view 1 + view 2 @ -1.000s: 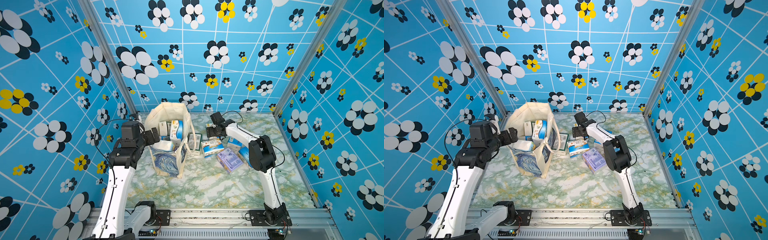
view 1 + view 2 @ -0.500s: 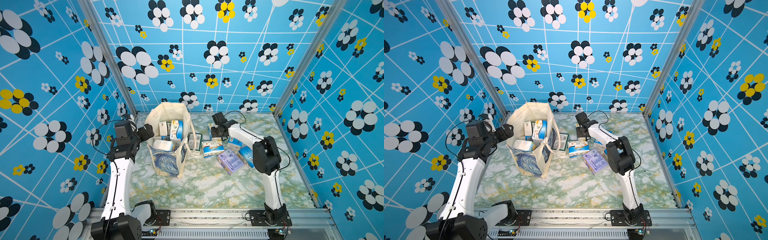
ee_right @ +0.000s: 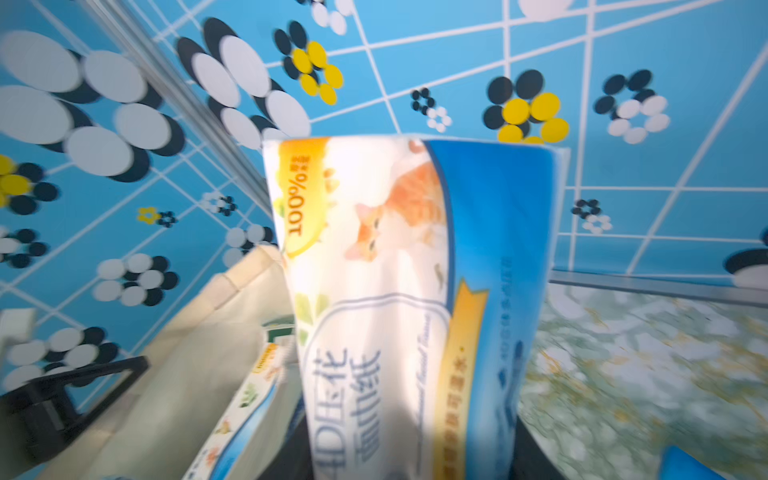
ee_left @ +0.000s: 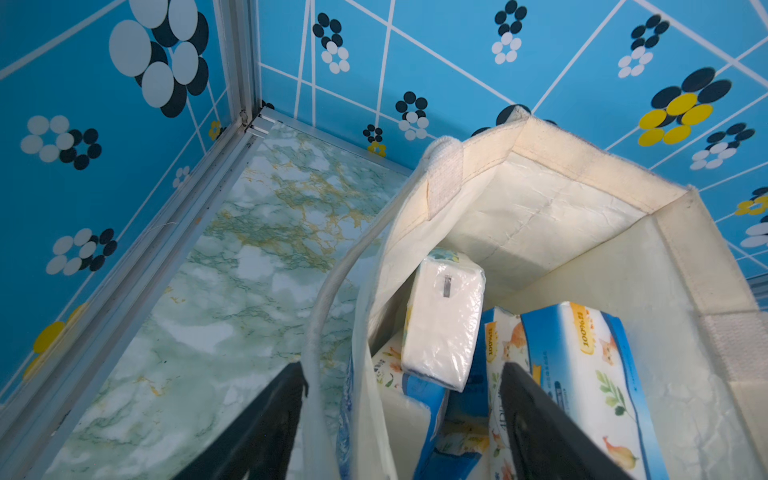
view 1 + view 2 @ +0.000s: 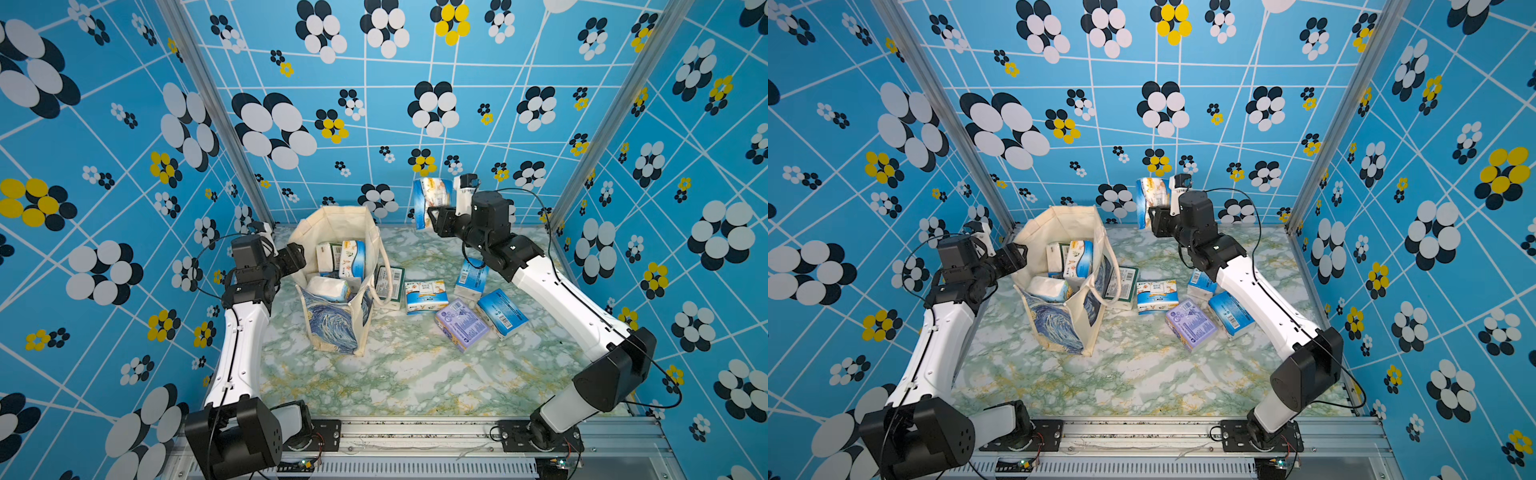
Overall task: Put tissues into the canvas bag
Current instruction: Pick up the pack of facial tissues from the center of the board, then place the pack of facial tissues in the canvas bag.
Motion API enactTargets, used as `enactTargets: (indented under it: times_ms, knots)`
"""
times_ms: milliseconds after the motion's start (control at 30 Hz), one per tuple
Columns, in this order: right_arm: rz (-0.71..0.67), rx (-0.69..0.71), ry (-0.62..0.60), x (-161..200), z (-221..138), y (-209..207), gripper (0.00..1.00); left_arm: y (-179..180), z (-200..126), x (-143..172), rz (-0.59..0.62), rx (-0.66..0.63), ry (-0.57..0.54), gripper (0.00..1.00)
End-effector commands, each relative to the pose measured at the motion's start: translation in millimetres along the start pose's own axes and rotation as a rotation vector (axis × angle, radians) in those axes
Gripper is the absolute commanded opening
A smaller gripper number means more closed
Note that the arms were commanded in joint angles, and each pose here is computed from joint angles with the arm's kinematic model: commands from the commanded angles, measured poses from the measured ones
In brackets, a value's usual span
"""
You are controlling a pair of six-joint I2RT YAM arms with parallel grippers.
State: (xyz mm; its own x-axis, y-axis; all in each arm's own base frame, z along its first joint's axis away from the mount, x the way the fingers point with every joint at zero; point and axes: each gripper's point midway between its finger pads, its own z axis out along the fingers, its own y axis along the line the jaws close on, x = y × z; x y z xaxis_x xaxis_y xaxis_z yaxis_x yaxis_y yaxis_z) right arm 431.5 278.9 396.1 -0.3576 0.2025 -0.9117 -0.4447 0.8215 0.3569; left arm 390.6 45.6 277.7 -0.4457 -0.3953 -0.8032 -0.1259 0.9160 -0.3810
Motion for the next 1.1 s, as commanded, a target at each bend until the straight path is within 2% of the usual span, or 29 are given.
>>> enactTargets:
  times_ms: [0, 67, 133, 233, 467, 833, 1067]
  knots:
    - [0.03, -0.277, -0.034, -9.1, 1.3, 75.5, 0.48, -3.9, -1.3, -6.0, 0.032, 0.021, -0.01, 0.49]
    - [0.032, -0.367, -0.036, -11.8, 2.6, 108.9, 0.48, -8.8, -2.9, -4.8, 0.03, 0.046, -0.01, 0.34]
    - [0.039, -0.428, -0.027, -8.4, 10.5, 132.7, 0.48, -15.4, -5.5, -5.4, 0.03, 0.076, -0.016, 0.28]
    - [0.066, -0.483, -0.007, 0.1, 29.4, 155.7, 0.48, -30.4, -9.1, -5.1, 0.044, 0.135, -0.022, 0.25]
    - [0.151, -0.54, 0.039, 23.6, 69.9, 180.6, 0.48, -66.2, -11.0, 4.9, 0.081, 0.253, -0.002, 0.23]
    - [0.095, -0.419, 0.163, 89.0, 131.5, 186.3, 0.49, -96.8, -18.5, 5.9, 0.114, 0.32, -0.021, 0.23]
    - [-0.026, -0.217, 0.183, 115.0, 158.7, 162.2, 0.5, -90.7, -27.5, 0.9, 0.136, 0.269, -0.051, 0.23]
